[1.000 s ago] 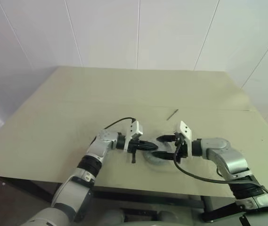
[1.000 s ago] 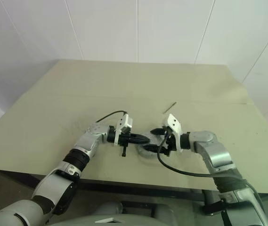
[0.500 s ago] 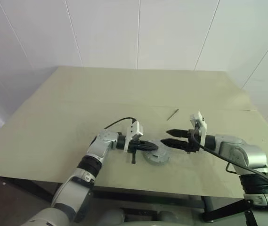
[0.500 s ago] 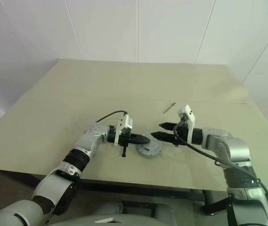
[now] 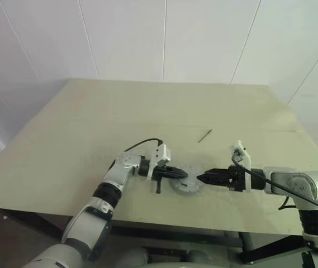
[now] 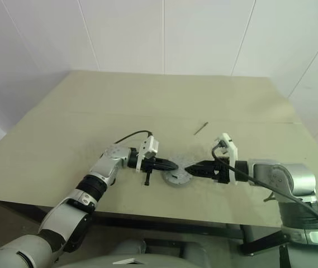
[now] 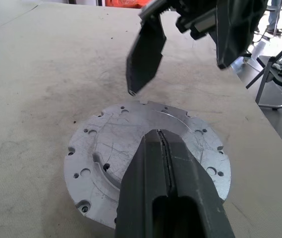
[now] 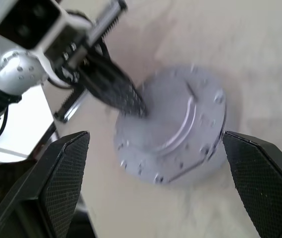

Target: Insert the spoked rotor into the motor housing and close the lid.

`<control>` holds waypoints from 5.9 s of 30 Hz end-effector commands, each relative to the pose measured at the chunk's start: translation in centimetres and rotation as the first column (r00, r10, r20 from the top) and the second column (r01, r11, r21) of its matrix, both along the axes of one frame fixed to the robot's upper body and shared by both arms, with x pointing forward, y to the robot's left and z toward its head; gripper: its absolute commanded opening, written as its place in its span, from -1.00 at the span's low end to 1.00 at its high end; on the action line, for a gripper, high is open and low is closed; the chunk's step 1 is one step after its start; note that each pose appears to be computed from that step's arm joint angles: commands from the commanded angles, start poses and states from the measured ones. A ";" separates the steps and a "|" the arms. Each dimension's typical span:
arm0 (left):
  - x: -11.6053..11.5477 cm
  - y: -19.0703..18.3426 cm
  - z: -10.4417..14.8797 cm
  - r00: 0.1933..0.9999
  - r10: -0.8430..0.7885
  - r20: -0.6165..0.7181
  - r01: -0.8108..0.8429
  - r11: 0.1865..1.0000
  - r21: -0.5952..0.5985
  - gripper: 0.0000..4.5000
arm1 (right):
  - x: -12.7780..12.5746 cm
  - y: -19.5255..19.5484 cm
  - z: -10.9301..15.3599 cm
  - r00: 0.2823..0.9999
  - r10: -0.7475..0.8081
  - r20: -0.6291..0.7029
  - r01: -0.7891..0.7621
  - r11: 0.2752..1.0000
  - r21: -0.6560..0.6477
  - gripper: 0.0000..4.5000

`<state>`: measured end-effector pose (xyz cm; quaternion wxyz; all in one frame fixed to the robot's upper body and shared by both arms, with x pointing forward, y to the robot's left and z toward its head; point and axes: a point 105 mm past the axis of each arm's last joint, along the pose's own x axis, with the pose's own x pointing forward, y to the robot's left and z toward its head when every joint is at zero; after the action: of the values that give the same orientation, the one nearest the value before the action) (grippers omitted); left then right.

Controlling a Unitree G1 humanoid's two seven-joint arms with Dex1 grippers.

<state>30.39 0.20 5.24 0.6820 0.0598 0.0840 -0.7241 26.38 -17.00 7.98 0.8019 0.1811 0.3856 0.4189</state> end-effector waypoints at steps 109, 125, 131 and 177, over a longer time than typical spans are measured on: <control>8.2 12.8 -0.6 0.357 0.588 -0.726 -0.839 0.544 0.027 -1.00 | 6.6 6.6 4.4 0.975 -0.210 -0.071 0.208 0.763 0.611 -0.43; 7.4 16.5 4.2 0.252 0.247 -0.936 -0.931 0.328 -0.164 0.70 | 10.1 10.4 6.3 0.969 -0.243 -0.048 0.204 0.670 0.714 -0.43; 6.1 14.8 4.7 0.223 0.115 -0.968 -0.890 0.429 -0.154 0.99 | 10.0 11.6 5.3 0.973 -0.224 -0.056 0.201 0.705 0.680 -0.43; 4.1 11.4 6.6 0.440 0.063 -0.896 -0.728 0.609 -0.315 -0.04 | 10.6 13.0 4.7 0.958 -0.199 -0.207 0.287 0.630 0.722 -0.43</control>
<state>34.91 12.44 9.53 0.7093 -0.5655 0.1591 -0.3897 36.20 -4.64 10.26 0.6915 0.5594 0.2217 0.3996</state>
